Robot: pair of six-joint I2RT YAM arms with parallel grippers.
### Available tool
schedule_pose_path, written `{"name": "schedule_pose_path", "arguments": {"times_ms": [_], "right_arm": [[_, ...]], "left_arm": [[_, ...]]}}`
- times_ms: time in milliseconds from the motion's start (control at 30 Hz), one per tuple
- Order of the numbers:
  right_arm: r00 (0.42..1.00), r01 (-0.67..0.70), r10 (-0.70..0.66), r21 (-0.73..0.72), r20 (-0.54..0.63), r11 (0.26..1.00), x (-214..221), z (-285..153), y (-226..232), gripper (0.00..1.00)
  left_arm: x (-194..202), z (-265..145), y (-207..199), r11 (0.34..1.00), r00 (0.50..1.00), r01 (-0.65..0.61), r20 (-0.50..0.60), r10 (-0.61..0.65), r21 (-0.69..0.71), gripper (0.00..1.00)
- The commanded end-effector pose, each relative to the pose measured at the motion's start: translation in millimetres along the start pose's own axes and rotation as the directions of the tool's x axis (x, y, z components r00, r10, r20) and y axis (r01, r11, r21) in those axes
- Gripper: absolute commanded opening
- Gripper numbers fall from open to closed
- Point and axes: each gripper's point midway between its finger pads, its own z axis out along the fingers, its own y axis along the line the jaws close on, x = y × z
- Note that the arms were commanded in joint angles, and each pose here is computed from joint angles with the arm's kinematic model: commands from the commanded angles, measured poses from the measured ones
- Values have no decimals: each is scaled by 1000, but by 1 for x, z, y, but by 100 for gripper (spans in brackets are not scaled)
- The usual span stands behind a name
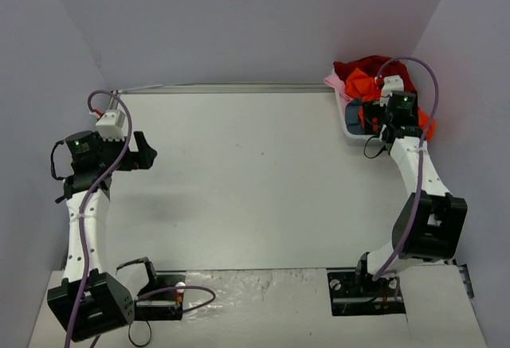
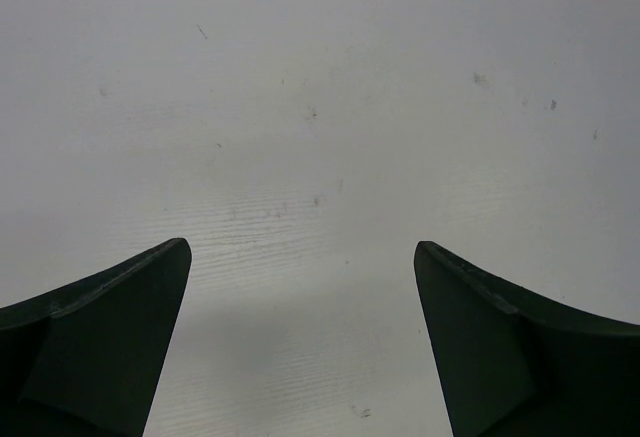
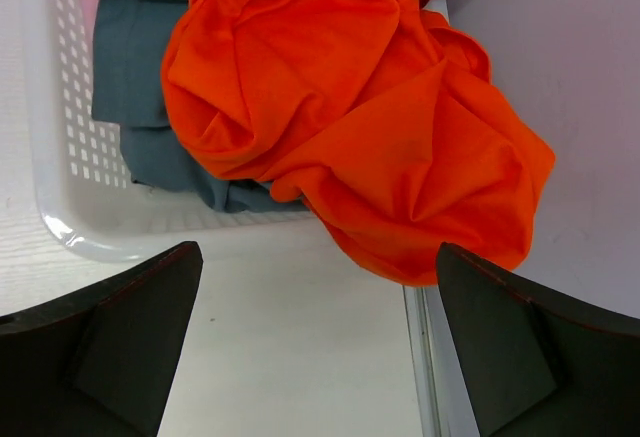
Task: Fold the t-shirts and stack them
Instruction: Grab crumpled tshirt from bin with the right arm
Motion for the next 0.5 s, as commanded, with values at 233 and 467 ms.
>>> {"name": "schedule_pose_path", "arguments": {"times_ms": [233,467], "right_arm": [[997,-42,39,50,68,998,-43,41,-16,100],[999,-48,48,75,2,996,-28,71,-14,99]], "left_arm": [[-18,-8,-7,999,997,-49,54,49,-13,94],[-9,0,-12,995,995,-100,27,99,17,94]]}}
